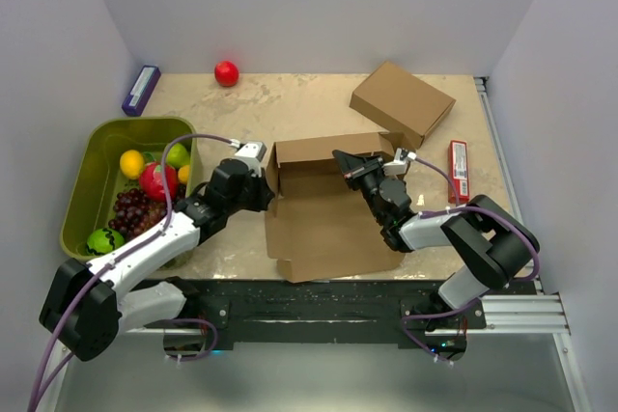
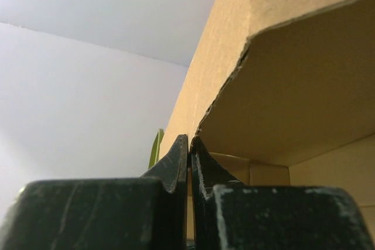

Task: Fold the paper box

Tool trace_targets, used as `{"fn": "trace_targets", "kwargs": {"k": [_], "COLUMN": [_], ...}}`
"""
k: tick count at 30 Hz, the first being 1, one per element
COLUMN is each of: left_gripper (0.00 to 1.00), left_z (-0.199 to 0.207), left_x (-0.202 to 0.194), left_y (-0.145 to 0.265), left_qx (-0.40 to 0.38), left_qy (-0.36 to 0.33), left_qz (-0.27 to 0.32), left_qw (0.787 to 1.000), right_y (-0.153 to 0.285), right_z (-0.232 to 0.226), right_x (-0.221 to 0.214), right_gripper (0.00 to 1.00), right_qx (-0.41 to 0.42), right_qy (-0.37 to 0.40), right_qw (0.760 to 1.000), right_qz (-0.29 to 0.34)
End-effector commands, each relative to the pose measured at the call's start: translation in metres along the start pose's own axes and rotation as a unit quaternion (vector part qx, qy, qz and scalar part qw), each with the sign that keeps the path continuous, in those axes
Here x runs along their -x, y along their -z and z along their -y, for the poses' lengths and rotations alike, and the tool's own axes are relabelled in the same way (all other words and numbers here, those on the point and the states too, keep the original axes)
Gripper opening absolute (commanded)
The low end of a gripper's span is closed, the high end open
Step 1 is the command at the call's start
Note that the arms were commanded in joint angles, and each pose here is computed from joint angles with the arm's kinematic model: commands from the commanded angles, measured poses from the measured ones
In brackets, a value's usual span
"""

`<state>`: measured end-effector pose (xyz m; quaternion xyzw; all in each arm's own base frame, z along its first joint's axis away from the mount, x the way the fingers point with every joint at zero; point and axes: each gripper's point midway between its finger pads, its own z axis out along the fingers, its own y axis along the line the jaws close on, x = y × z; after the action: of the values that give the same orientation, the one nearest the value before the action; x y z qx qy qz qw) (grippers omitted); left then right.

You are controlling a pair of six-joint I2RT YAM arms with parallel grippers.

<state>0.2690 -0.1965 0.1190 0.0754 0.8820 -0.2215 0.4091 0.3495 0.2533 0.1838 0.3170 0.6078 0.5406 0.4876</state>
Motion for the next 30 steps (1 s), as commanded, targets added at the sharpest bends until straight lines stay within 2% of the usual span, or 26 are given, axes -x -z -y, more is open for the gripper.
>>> {"fn": "trace_targets", "kwargs": {"k": [1, 5, 11, 12, 18, 24, 29, 30], "left_gripper": [0.02, 0.1, 0.36, 0.44, 0.7, 0.85, 0.88, 0.88], "left_z": [0.032, 0.037, 0.032, 0.033, 0.033, 0.036, 0.05, 0.053], "left_x": [0.032, 0.025, 0.016, 0.02, 0.03, 0.034, 0.042, 0.055], "left_y": [-0.005, -0.009, -0.01, -0.007, 0.011, 0.036, 0.051, 0.056], "left_qx": [-0.054, -0.064, -0.063, -0.065, -0.07, -0.087, -0.125, -0.124], "left_qy": [0.01, 0.005, -0.02, -0.023, -0.061, -0.118, -0.137, -0.137], "left_qz": [0.066, 0.062, 0.059, 0.065, 0.092, 0.101, 0.125, 0.151], "left_qw": [0.996, 0.996, 0.996, 0.995, 0.991, 0.984, 0.975, 0.971], "right_y": [0.011, 0.014, 0.016, 0.016, 0.016, 0.016, 0.016, 0.016], "right_z": [0.036, 0.04, 0.043, 0.043, 0.041, 0.041, 0.038, 0.038], "right_x": [-0.012, -0.009, -0.008, -0.009, -0.007, -0.006, -0.006, -0.006], "right_gripper": [0.0, 0.0, 0.0, 0.0, 0.0, 0.0, 0.0, 0.0], "right_qx": [-0.05, -0.056, -0.06, -0.06, -0.059, -0.059, -0.056, -0.056], "right_qy": [0.066, 0.079, 0.078, 0.079, 0.078, 0.077, 0.076, 0.077], "right_qw": [0.996, 0.995, 0.995, 0.995, 0.995, 0.995, 0.995, 0.995], "right_qz": [-0.025, -0.019, -0.019, -0.02, -0.017, -0.016, -0.016, -0.016]}}
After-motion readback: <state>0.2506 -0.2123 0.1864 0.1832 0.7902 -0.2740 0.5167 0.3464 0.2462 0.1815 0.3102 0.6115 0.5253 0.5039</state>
